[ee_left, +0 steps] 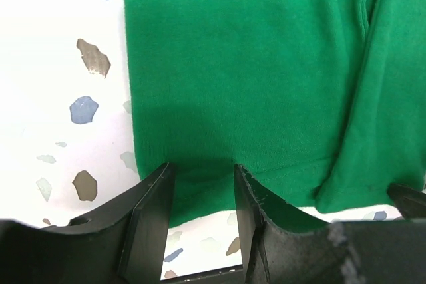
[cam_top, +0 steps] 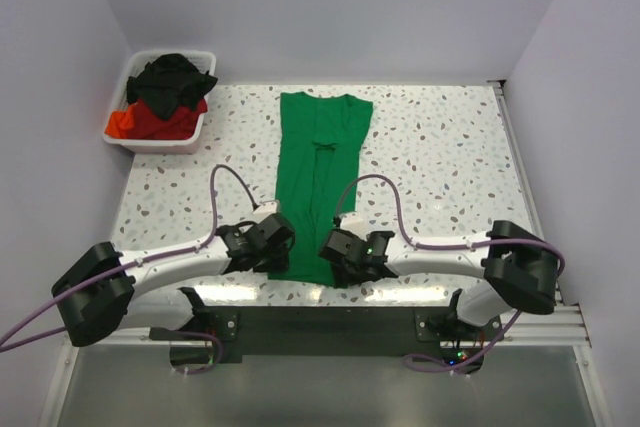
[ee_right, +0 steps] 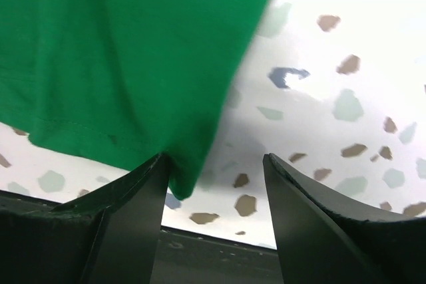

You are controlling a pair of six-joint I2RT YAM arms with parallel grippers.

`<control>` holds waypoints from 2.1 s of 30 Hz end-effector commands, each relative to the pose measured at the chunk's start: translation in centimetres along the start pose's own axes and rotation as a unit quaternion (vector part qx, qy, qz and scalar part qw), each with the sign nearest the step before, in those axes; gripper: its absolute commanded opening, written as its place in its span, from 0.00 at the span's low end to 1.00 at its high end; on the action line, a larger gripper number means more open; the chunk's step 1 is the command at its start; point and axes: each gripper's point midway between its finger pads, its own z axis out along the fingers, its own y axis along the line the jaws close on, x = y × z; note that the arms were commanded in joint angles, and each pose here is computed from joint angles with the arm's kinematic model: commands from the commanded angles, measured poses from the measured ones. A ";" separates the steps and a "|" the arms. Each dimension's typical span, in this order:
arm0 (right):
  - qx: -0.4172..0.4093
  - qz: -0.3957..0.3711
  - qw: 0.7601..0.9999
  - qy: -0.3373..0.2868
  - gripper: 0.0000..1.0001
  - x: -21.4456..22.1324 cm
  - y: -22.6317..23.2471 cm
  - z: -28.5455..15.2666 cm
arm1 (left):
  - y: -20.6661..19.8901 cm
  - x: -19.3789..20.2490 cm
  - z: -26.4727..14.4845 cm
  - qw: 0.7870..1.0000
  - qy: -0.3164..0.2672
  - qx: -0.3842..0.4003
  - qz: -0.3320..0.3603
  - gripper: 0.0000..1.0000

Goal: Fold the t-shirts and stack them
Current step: Fold the tshirt

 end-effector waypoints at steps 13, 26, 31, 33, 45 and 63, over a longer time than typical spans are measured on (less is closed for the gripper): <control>0.013 0.017 0.999 -0.025 0.61 0.5 -1.7 -1.0 | 4.0 1.7 -0.1 0.997 0.012 -0.067 0.021 0.47; -0.087 0.061 0.987 -0.122 0.61 -4.3 2.2 -6.4 | 1.9 -3.1 -5.8 0.993 -0.097 0.014 -0.063 0.48; -0.077 0.080 0.987 -0.115 0.57 -3.5 1.8 -5.4 | 1.5 -1.8 -5.1 0.994 -0.073 0.034 -0.074 0.48; -0.077 0.085 0.987 -0.110 0.54 -3.0 1.6 -4.9 | 1.2 -1.1 -4.6 0.994 -0.059 0.046 -0.078 0.48; -0.082 0.122 0.985 -0.096 0.52 -1.2 0.7 -3.4 | 1.5 0.9 -2.9 0.994 -0.031 0.056 -0.084 0.48; -0.109 0.110 0.985 -0.072 0.47 0.3 2.2 -1.4 | 2.5 2.2 -1.4 0.995 -0.019 0.047 -0.089 0.43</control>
